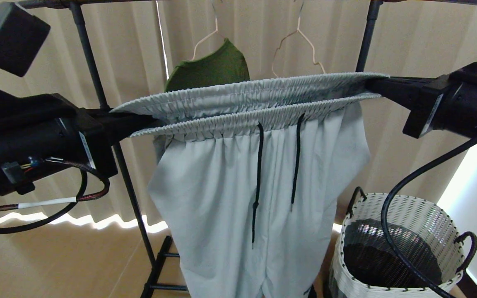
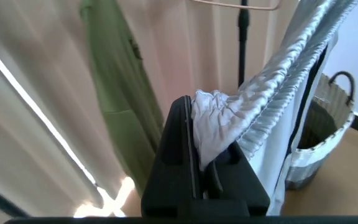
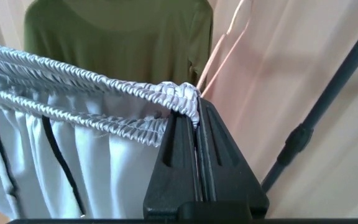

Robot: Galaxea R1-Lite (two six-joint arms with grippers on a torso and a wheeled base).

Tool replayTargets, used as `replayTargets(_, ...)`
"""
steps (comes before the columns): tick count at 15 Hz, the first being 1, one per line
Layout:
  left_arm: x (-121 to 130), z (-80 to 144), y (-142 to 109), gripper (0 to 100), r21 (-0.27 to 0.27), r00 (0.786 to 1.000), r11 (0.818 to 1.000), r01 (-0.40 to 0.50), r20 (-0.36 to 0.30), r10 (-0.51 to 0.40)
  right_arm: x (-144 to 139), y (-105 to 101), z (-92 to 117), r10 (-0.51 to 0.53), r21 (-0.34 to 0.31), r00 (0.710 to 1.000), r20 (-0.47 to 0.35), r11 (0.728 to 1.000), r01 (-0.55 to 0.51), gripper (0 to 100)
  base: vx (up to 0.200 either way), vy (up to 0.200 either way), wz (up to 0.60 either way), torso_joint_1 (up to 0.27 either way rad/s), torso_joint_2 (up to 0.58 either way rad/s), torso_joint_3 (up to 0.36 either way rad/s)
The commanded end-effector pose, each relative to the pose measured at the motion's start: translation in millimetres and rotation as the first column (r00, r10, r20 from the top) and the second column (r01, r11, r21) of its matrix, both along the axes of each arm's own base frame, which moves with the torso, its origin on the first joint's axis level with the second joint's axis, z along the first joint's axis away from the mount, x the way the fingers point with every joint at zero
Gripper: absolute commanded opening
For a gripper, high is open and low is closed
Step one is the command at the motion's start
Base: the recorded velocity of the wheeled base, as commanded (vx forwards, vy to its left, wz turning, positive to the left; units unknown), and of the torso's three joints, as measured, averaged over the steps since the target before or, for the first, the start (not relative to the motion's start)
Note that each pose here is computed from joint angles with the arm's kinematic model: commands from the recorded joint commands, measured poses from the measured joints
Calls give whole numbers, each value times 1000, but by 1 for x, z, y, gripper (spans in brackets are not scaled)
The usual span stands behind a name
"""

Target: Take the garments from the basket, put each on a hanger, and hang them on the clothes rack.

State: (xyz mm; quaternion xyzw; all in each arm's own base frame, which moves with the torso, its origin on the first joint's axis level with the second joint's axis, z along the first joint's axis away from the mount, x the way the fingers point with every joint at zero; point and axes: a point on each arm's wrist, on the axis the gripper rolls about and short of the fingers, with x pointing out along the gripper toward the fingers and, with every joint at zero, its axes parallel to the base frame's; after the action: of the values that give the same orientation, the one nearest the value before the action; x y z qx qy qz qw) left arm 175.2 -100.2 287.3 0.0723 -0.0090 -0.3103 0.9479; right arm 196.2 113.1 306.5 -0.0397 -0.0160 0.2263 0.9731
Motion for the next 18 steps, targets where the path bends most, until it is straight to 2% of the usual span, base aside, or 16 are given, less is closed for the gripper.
replayTargets(1, -2, -10, -4, 0, -13, 1000, 1000, 23, 21, -23, -6, -6, 1, -11, 4, 1000, 11, 1000, 11, 0, 0, 0, 0, 0, 0, 0)
replayTargets(5, 1, -17, -5, 0, -14, 999, 1000, 20, 42, -20, -24, -19, 0, -17, 9, 1000, 22, 1000, 17, 0, 0, 0, 0, 0, 0, 0)
replayTargets(8, 28, -13, -20, 0, -10, 999, 1000, 18, 35, -18, -44, -28, -6, 1, 10, 1000, 25, 1000, -1, 0, 0, 0, 0, 0, 0, 0)
replayTargets(14, 68, -13, -40, 0, -5, 1000, 1000, 8, 16, -8, -63, -16, -19, 122, -2, 993, 0, 993, -122, 0, 0, 0, 0, 0, 0, 0)
replayTargets(18, 69, -14, -36, 0, -3, 1000, 1000, -8, 13, 8, -56, -12, -21, 124, -11, 992, -11, 992, -124, 0, 0, 0, 0, 0, 0, 0)
